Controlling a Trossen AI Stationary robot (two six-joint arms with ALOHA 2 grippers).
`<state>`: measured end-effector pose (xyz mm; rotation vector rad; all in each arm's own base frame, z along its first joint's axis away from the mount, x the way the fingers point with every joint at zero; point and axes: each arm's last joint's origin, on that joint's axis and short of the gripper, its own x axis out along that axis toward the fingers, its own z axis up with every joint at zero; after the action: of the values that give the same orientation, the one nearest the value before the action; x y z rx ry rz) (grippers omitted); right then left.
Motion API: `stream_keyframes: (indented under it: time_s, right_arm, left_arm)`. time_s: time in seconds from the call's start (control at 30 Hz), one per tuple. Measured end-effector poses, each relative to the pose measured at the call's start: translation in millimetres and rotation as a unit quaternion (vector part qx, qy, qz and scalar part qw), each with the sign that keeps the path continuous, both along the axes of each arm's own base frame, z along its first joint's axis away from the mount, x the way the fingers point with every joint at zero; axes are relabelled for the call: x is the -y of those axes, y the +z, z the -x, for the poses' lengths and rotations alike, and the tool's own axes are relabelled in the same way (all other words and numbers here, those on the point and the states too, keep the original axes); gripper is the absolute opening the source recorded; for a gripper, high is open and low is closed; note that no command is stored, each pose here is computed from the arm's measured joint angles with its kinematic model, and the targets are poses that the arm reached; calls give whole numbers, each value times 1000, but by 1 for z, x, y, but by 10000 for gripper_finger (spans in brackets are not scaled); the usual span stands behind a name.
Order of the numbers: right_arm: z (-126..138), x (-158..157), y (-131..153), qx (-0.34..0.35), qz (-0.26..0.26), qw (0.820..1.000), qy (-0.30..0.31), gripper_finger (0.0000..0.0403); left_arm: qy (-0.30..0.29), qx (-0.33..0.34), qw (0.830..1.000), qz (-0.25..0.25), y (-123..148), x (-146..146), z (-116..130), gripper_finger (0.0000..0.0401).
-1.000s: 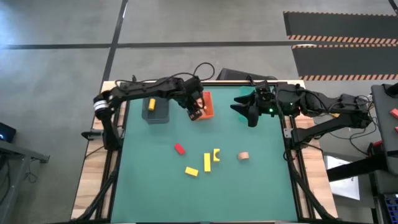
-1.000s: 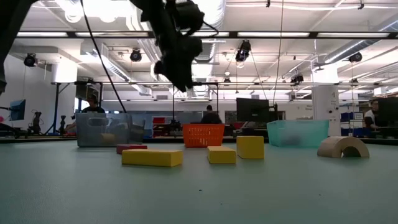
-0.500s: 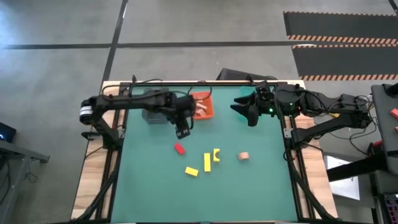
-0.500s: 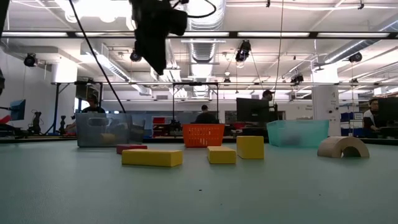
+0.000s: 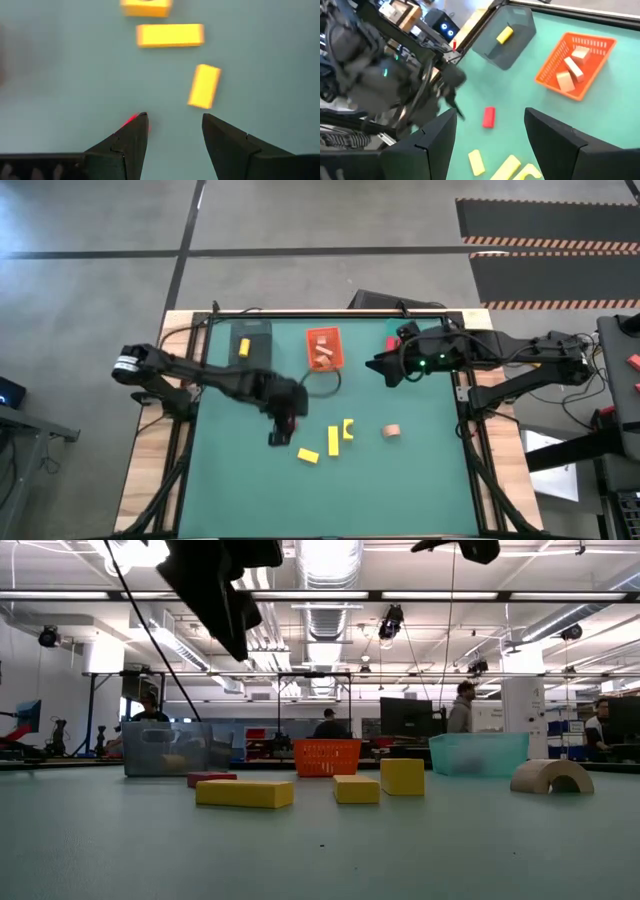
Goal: Sort & place blocks by color
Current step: Put the yellow block into the black bin
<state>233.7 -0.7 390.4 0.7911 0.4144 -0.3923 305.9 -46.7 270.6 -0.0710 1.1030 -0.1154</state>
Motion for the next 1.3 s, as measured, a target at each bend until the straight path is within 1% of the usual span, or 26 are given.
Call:
stream_keyframes:
  time_s: [0.1,0.23,0.4,0.5,0.57,0.67,0.73,0.8,0.9,1.17,1.3]
  right_arm:
    - [-6,0,-4,-11,3,1000,2,224]
    - [-10,0,-8,-21,5,1000,3,224]
    - [-12,0,-10,-25,12,1000,7,224]
    - [-12,0,-10,-26,12,1000,7,224]
    - [-12,0,-10,-26,12,1000,7,224]
    - [-12,0,-10,-26,12,1000,7,224]
    - [-12,0,-10,-27,12,1000,7,224]
    - [-12,0,-10,-27,12,1000,7,224]
    - [-12,0,-10,-27,9,1000,5,224]
    - [-12,0,-10,-25,1,1000,0,224]
    - [-12,0,-10,-23,1,1000,0,224]
  left_arm:
    - [-34,33,999,5,-17,20,-2,171]
    - [-65,76,995,12,-36,37,0,171]
    - [-134,101,986,2,-57,53,8,171]
    - [-150,104,983,5,-69,61,13,171]
    - [-146,114,983,1,-75,62,15,171]
    - [-105,129,986,-12,-84,61,14,171]
    - [-87,131,988,-12,-92,58,12,171]
    - [-76,150,986,-4,-95,59,6,171]
    - [-74,148,986,-4,-104,61,1,171]
    - [-75,108,991,-19,-129,62,-3,171]
    - [-76,106,991,-21,-133,63,-4,171]
